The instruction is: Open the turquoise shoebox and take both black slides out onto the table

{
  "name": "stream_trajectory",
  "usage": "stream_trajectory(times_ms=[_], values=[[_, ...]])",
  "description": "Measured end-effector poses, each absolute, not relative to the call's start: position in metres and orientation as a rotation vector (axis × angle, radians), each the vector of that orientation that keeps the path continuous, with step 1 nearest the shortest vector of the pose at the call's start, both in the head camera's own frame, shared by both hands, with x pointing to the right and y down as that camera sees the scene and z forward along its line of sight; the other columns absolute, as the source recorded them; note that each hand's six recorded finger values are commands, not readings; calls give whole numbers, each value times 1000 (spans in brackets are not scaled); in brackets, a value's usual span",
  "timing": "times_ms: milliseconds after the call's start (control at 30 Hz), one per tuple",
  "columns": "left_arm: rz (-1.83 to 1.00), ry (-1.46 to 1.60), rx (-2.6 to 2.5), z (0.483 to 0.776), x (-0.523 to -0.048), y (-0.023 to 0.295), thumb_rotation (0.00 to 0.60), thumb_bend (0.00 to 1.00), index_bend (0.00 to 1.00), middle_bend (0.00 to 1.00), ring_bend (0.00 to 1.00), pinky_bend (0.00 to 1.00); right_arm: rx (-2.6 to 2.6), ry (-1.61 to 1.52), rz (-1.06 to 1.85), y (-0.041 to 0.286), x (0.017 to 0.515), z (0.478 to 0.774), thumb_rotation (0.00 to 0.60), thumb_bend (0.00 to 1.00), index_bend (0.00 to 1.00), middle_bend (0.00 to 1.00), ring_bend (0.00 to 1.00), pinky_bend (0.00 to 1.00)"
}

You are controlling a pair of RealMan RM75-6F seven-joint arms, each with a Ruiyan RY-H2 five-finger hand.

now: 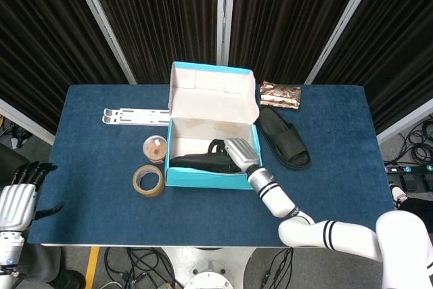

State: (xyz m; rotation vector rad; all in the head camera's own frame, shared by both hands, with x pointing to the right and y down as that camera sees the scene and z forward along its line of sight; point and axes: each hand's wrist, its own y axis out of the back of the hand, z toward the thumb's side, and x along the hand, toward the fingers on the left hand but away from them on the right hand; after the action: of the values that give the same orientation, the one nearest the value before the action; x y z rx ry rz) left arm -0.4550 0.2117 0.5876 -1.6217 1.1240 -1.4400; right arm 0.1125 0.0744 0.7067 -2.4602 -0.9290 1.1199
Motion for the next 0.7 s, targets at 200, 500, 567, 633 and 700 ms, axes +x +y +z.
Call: stream_trajectory(times_ms=[200, 500, 567, 633, 700], values=[[-1437, 1122, -1624, 588, -454, 211, 600, 11, 221, 183, 105, 106, -2548, -987, 1239, 78, 121, 717, 600, 840, 830, 673, 609, 563], [-1440, 1119, -1625, 588, -454, 211, 600, 11, 220, 184, 105, 106, -2396, -995, 1399, 71, 132, 724, 600, 853, 829, 673, 618, 574], [-1440, 1119, -1626, 587, -454, 211, 600, 11, 221, 184, 105, 106, -2361, -1006, 1434, 69, 133, 725, 600, 853, 825, 673, 619, 577], [-1442, 1119, -1626, 587, -454, 212, 600, 11, 221, 184, 105, 106, -2329, -1006, 1462, 67, 133, 727, 600, 855, 823, 673, 618, 579], [-1444, 1120, -1625, 587, -454, 212, 600, 11, 221, 183, 105, 106, -2300, -986, 1479, 66, 132, 728, 600, 857, 825, 672, 614, 579]])
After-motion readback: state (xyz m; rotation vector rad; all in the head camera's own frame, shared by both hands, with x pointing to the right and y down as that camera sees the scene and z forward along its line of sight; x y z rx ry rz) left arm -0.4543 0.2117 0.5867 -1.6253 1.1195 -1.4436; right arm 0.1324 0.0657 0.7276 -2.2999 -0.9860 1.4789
